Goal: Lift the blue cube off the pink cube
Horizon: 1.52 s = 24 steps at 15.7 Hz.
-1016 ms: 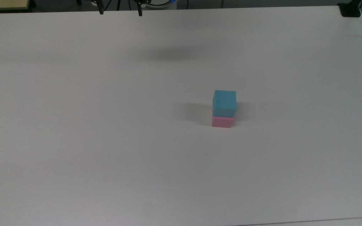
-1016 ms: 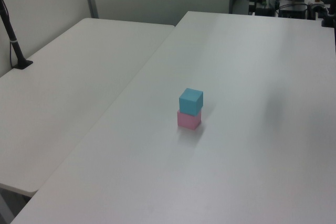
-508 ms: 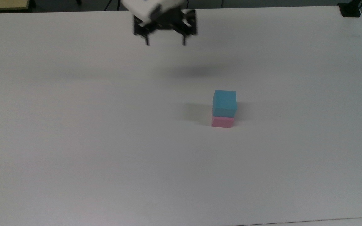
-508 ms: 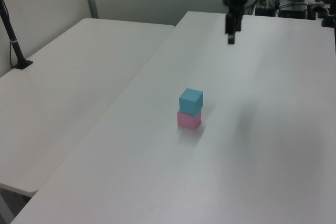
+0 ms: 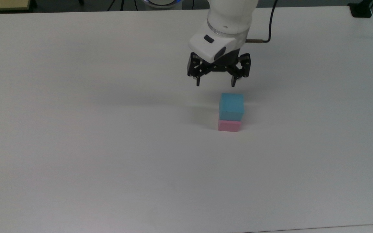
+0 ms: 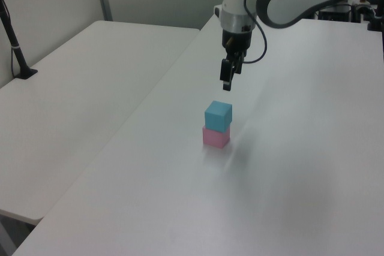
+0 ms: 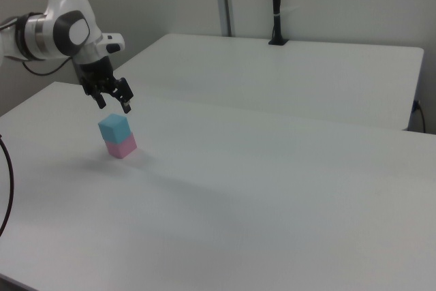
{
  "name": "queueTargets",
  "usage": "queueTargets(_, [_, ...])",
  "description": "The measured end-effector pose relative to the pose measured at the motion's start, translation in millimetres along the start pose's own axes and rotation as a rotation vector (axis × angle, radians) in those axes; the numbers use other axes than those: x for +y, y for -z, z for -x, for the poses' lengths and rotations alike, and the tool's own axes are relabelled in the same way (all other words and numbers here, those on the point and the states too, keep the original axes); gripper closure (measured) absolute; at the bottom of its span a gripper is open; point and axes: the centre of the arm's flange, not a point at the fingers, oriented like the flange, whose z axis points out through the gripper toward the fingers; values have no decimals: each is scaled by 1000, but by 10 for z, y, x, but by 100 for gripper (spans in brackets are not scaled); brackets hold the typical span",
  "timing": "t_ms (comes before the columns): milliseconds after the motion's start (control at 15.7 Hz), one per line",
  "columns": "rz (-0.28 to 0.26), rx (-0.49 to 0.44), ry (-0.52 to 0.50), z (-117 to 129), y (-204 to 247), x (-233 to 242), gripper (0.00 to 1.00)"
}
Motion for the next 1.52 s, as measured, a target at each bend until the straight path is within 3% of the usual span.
queueTargets(445, [0,52,3,-89,-653,-451,0])
queueTargets(699, [-4,62,-16,-84,-720,-559,0])
queueTargets(889, [-2,59,-23,-83,-743,-564,6])
queueTargets(953, [-2,59,-23,-83,-744,-564,10])
queueTargets(1080, [-2,61,-24,-88,-738,-558,32])
queueTargets(1398, [3,66,-34,-120,-721,-490,73])
queueTargets(1461, [4,65,-34,-119,-728,-489,80])
queueTargets(1525, [4,64,-34,-118,-734,-490,80])
